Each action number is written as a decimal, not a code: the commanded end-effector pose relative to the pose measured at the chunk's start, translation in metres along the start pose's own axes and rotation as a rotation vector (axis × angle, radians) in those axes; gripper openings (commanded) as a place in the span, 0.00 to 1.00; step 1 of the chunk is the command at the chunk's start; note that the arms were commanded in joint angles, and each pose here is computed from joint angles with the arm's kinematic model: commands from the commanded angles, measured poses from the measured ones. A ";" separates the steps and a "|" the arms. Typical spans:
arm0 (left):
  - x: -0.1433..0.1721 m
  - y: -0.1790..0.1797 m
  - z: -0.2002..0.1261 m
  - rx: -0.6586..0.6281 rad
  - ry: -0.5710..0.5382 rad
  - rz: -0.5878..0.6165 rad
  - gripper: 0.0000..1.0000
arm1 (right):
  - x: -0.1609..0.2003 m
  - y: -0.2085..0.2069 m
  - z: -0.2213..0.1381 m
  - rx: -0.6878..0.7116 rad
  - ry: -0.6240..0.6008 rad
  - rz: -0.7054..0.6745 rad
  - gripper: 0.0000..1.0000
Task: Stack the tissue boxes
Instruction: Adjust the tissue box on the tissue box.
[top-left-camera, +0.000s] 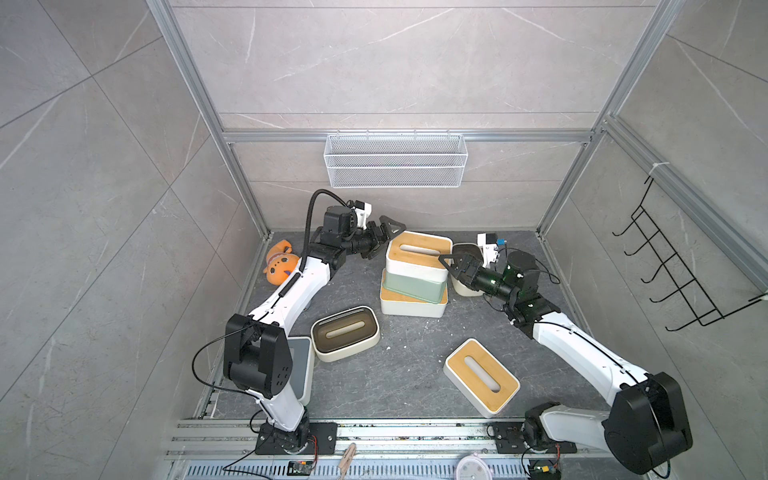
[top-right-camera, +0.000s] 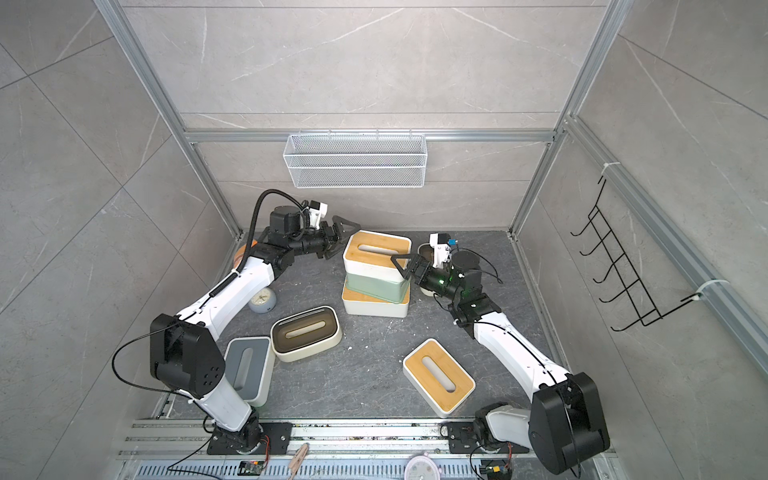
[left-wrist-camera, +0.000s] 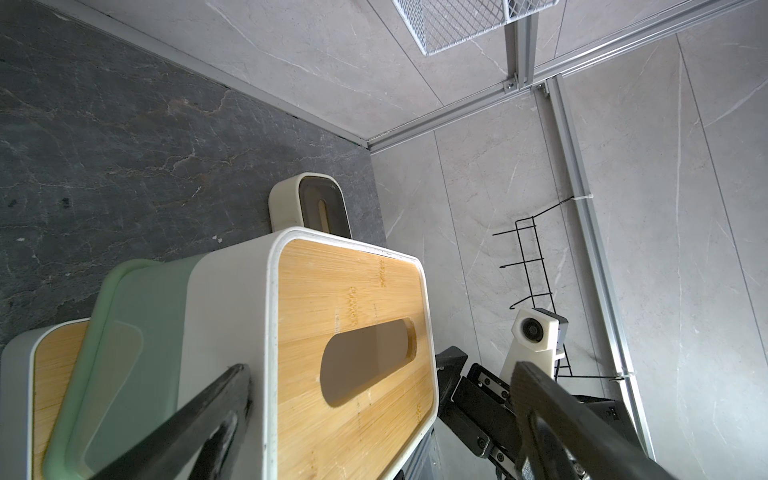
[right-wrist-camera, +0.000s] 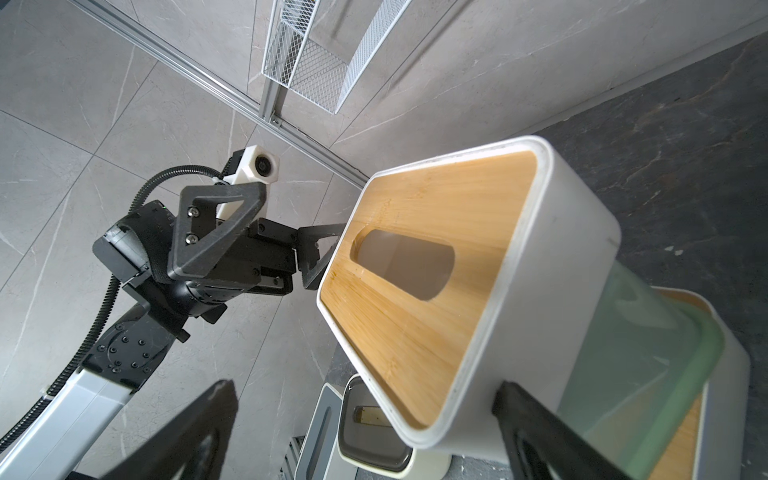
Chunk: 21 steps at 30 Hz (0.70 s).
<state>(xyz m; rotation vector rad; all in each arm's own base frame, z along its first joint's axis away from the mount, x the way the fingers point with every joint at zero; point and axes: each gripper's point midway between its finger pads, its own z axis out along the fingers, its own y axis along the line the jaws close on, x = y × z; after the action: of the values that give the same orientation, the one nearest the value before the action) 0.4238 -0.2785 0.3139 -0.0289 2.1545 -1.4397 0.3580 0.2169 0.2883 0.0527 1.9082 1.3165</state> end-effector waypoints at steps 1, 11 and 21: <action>0.005 -0.062 -0.010 0.136 0.028 0.101 1.00 | 0.007 0.021 0.001 -0.059 0.023 -0.042 1.00; -0.002 -0.063 -0.004 0.131 0.035 0.117 1.00 | 0.007 0.023 -0.001 -0.054 0.021 -0.049 1.00; 0.001 -0.041 0.011 0.105 0.061 0.076 1.00 | 0.008 0.019 -0.004 -0.030 0.015 -0.056 1.00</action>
<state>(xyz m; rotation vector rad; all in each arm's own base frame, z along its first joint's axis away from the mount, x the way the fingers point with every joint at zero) 0.4314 -0.2885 0.3362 0.0282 2.1099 -1.4463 0.3504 0.2212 0.2864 0.0365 1.9305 1.3039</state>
